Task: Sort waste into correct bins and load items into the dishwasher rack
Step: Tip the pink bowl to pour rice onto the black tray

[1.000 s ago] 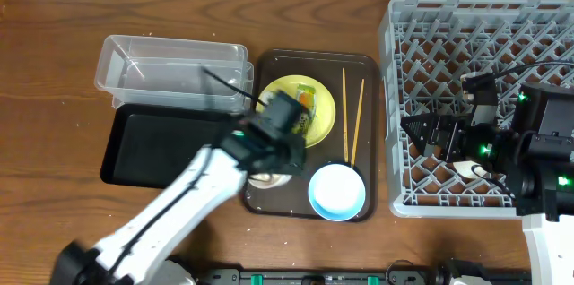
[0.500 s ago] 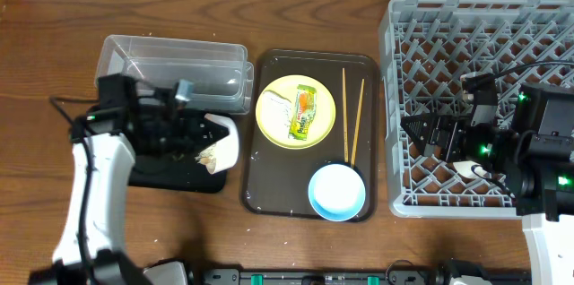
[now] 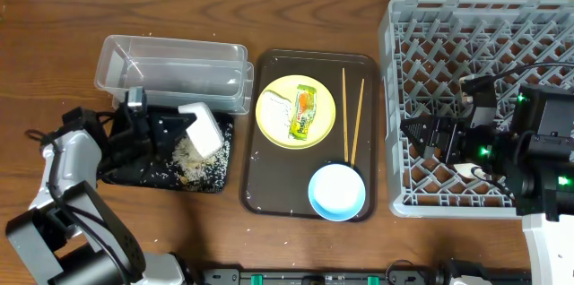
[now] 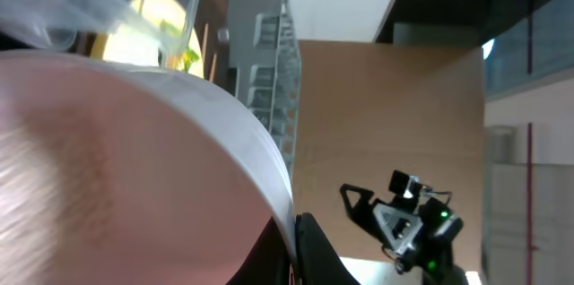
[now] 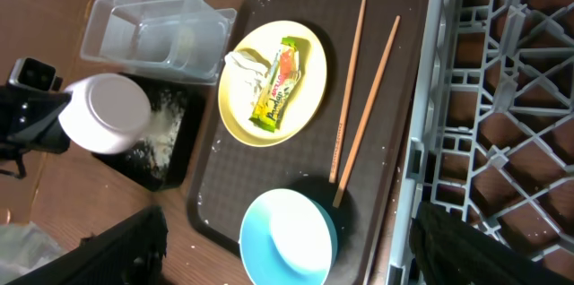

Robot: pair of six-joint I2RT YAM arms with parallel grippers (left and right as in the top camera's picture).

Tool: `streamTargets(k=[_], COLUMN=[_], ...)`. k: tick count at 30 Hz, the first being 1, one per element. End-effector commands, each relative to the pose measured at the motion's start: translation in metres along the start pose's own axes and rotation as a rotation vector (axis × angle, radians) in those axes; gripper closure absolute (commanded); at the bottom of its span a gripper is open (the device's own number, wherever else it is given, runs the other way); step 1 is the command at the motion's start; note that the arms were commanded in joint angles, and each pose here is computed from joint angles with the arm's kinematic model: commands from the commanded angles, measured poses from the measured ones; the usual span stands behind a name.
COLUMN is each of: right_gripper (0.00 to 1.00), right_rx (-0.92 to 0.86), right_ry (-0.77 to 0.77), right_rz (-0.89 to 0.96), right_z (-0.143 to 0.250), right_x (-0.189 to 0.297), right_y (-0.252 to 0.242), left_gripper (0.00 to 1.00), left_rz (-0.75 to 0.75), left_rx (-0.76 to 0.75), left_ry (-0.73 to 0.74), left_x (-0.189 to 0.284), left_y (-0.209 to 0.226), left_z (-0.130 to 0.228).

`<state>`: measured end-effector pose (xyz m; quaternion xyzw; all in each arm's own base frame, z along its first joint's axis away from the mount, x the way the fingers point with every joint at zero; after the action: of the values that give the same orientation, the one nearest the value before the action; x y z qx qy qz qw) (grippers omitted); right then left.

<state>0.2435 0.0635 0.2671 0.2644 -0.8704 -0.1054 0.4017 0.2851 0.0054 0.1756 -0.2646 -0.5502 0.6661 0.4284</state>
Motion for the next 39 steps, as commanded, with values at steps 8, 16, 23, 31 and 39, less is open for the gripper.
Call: streamTargets(k=[8, 16, 23, 31, 39], right_gripper=[0.14, 0.15, 0.14, 0.14, 0.14], right_rx=[0.03, 0.032, 0.033, 0.03, 0.033], right_ry=[0.005, 0.003, 0.002, 0.006, 0.001], right_rz=[-0.009, -0.009, -0.009, -0.01, -0.008], right_z=[-0.001, -0.002, -0.002, -0.001, -0.002], right_x=[0.001, 0.001, 0.001, 0.001, 0.001], right_y=[0.006, 0.006, 0.006, 0.006, 0.005], left_gripper=[0.94, 0.94, 0.94, 0.94, 0.94], left_rz=[-0.144, -0.157, 0.021, -0.044, -0.5], left_rx=[0.005, 0.05, 0.006, 0.019, -0.145], left_ry=[-0.055, -0.048, 0.034, 0.046, 0.092], left_x=[0.008, 0.005, -0.006, -0.011, -0.038], left_y=[0.019, 0.018, -0.009, -0.007, 0.008], left_z=[-0.011, -0.009, 0.01, 0.015, 0.069])
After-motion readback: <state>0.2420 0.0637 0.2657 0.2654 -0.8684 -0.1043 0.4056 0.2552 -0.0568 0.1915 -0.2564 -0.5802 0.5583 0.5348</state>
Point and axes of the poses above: each gripper's point midway between its finger pads, its own x axis back along the fingers, its own y axis along the line the jaws close on, z = x × y, the point moved 3 cm from there along x, back along the fingers, and after that the axes turned 14 degrees about x, right-handed, at the moved point
